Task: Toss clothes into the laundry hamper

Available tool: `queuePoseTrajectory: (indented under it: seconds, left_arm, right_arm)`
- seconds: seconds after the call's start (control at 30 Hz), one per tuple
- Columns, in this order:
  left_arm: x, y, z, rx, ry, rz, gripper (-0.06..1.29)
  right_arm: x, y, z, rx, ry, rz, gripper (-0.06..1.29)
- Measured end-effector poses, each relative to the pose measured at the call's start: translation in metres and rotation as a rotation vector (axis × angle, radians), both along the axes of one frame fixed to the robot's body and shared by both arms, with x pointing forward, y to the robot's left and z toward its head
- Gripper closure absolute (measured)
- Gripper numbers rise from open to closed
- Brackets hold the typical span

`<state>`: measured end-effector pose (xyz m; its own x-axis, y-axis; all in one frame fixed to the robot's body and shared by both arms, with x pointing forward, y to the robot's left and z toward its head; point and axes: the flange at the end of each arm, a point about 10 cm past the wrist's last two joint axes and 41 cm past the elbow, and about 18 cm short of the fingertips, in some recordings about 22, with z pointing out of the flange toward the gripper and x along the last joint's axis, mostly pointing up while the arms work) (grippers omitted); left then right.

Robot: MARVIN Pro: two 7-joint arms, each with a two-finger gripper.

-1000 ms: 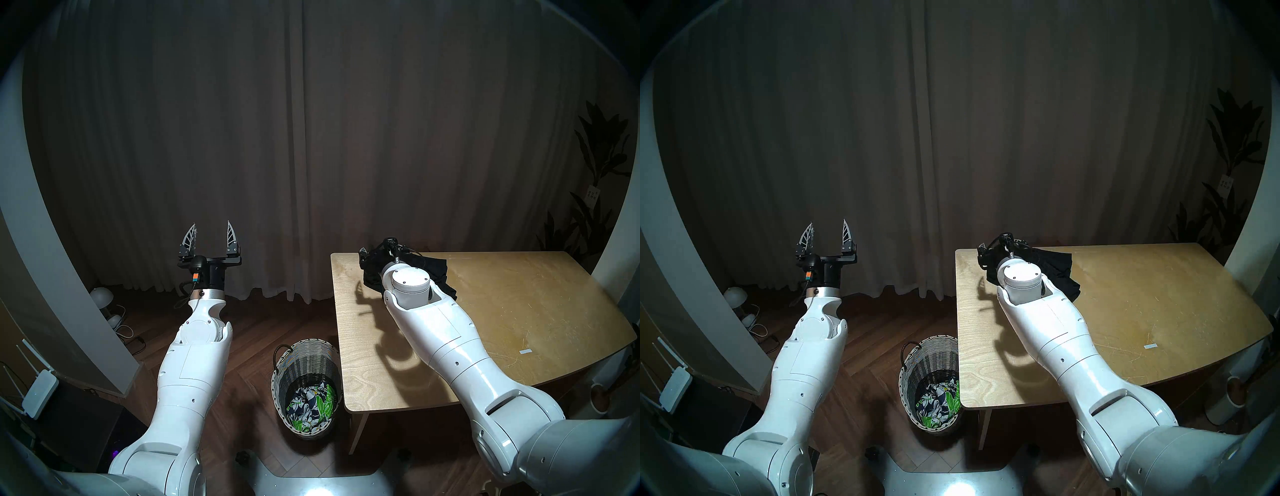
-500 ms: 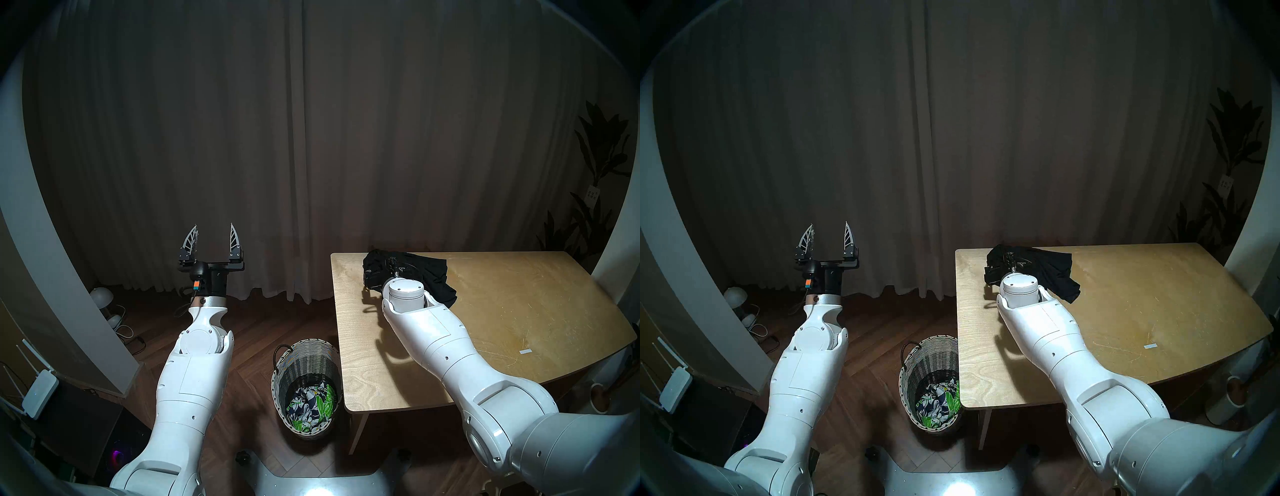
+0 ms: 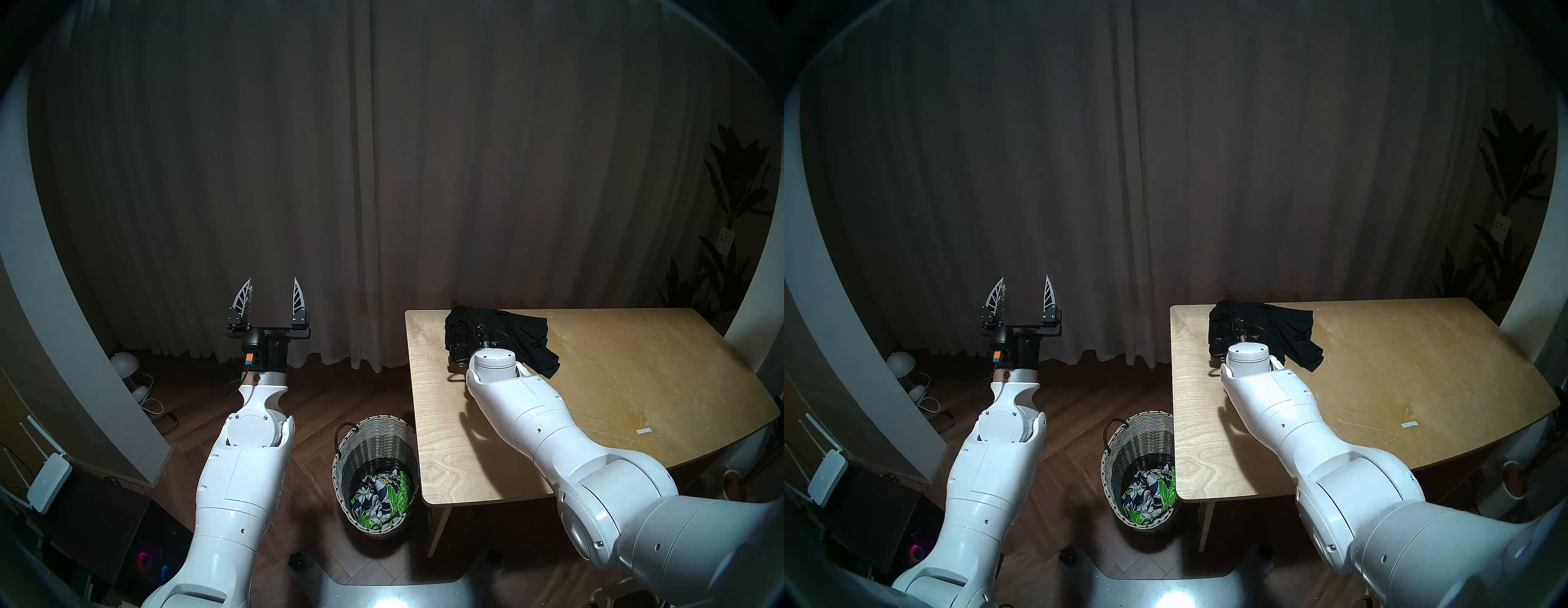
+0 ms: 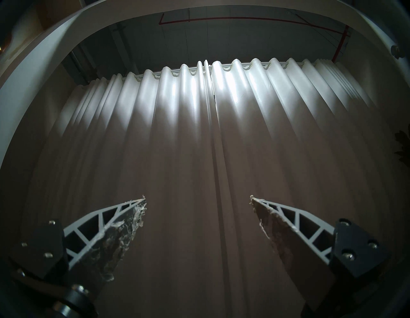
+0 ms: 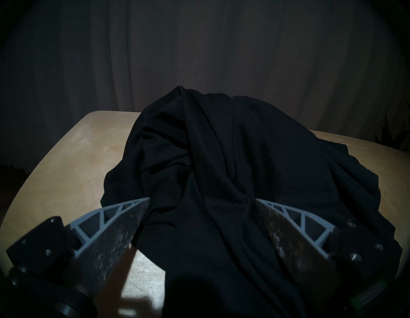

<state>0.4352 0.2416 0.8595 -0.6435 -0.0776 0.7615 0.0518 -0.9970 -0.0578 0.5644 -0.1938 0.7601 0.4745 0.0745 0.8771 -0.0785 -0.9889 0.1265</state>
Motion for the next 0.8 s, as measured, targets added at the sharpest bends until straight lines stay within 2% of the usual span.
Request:
queuePoseTrajectory:
  seconds: [0.03,0.17,0.23,0.27,0.3,0.33,0.6,0.67,0.8]
  left_arm:
    - [-0.001,-0.001,0.0,0.0,-0.002,-0.001,0.01]
    - [-0.007,-0.004,0.004,0.001,-0.013,-0.004,0.01]
    - [-0.011,-0.006,0.007,0.001,-0.023,-0.004,0.01]
    - [-0.013,-0.006,0.009,0.002,-0.028,-0.003,0.01]
    - [-0.015,-0.007,0.01,0.001,-0.032,-0.003,0.01]
    - [-0.017,-0.007,0.012,0.001,-0.038,-0.002,0.01]
    - [-0.037,-0.005,0.023,0.003,-0.049,0.023,0.01]
    - [-0.041,-0.006,0.025,0.004,-0.043,0.026,0.01]
    - [-0.046,-0.01,0.033,0.006,-0.041,0.026,0.01]
  right_arm:
    - [0.001,0.001,0.0,0.0,0.003,-0.002,-0.01]
    - [0.002,0.004,-0.003,0.002,0.014,-0.01,0.21]
    - [0.003,0.005,-0.004,0.003,0.015,-0.015,0.45]
    - [0.004,0.005,-0.004,0.003,0.014,-0.017,0.85]
    - [0.004,0.005,-0.004,0.003,0.014,-0.019,0.99]
    - [0.004,0.006,-0.005,0.004,0.013,-0.021,1.25]
    - [0.007,0.013,-0.004,0.039,-0.014,-0.012,1.26]
    - [0.008,0.02,-0.001,0.058,-0.027,0.004,1.26]
    - [0.01,0.052,0.013,0.12,-0.074,0.079,1.26]
